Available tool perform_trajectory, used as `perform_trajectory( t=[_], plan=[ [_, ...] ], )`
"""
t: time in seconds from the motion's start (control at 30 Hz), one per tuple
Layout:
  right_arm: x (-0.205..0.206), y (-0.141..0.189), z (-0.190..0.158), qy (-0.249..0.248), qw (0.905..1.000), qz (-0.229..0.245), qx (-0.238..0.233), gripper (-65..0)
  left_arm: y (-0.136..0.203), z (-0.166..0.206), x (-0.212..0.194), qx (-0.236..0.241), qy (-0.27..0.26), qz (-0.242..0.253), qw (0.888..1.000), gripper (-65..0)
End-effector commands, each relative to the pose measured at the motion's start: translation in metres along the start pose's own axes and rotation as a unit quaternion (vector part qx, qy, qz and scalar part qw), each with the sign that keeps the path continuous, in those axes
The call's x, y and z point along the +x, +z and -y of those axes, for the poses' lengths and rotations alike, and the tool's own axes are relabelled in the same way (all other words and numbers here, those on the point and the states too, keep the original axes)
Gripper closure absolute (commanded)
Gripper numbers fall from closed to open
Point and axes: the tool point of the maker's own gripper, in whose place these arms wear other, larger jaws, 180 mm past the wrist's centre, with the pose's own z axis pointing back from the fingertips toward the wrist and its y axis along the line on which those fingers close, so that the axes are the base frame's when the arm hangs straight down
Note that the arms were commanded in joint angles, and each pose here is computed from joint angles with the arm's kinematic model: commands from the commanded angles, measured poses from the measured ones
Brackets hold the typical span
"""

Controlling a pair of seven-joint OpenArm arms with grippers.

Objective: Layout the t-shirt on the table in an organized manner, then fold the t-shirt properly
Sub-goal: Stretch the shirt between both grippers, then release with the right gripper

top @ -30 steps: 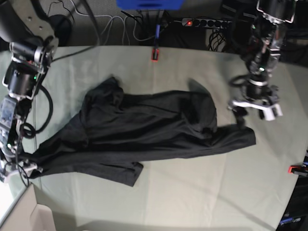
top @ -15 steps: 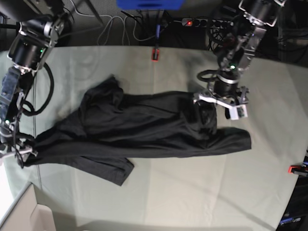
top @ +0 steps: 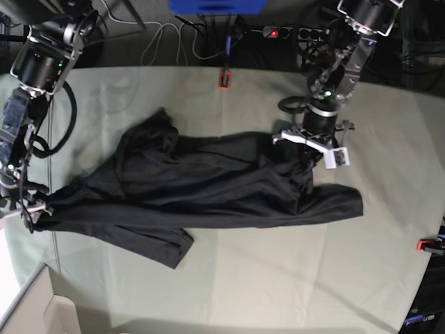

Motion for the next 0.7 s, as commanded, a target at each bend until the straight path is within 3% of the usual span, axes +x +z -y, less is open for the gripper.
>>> perform_trajectory(
  t=[0.0,0.07,0.17,0.37,0.47,0.67],
  plan=[
    [0.025,0.001,0.004,-0.001,0.9994,0.036,-0.004,-46.1,0.003,-0.002,0.019,-0.005,-0.002,0.028,1.000,-3.3],
    [0.023,0.001,0.004,0.000,0.9994,0.034,-0.004,-46.1,0.012,-0.002,0.028,-0.013,0.007,0.038,0.999,0.0],
    [0.012,0.002,0.004,0.006,0.9997,0.024,-0.003,-46.1,0.032,-0.018,0.044,-0.007,0.021,0.054,0.998,-0.4],
    [-0.017,0.008,-0.006,0.003,1.0000,-0.001,0.006,-46.7,0.086,-0.094,0.063,0.083,0.043,0.084,0.992,-0.3],
    [-0.019,0.019,-0.007,0.006,0.9999,0.008,0.008,-46.7,0.103,-0.121,0.056,0.119,0.040,0.077,0.989,-0.3],
    [-0.005,0.049,-0.009,0.010,0.9988,0.045,0.012,-46.8,0.116,-0.130,0.042,0.133,0.037,0.060,0.989,-0.3]
  ],
)
